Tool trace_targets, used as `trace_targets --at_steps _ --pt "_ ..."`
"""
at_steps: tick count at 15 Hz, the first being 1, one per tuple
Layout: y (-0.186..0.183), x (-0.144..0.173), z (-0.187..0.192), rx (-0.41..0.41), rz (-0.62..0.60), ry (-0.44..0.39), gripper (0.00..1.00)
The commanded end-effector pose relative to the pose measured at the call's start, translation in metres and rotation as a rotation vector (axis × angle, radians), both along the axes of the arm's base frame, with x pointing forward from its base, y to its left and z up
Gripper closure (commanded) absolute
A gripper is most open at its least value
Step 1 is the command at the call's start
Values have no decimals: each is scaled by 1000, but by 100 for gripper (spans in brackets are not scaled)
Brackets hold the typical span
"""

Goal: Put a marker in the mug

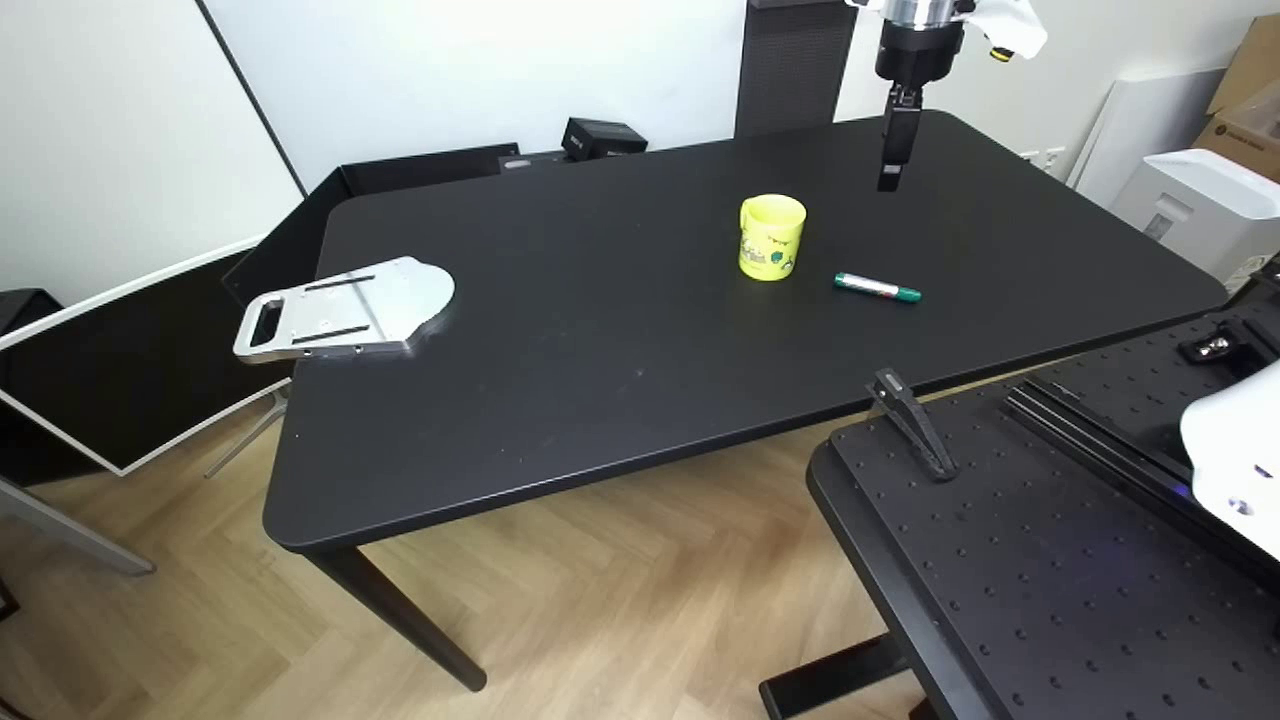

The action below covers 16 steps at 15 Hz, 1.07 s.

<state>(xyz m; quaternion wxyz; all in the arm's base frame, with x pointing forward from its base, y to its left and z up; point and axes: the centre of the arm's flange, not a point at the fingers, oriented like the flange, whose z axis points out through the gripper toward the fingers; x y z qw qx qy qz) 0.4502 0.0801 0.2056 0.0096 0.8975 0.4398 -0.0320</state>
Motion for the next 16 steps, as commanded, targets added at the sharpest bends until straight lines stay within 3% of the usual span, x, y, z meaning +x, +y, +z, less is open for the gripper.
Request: trace_targets --at_steps 1,9,16 --pt "-3 1 -21 13 -12 -10 0" --pt "-17 -3 -74 29 -11 -92 0" --pt "-28 -13 -130 17 -10 -91 0"
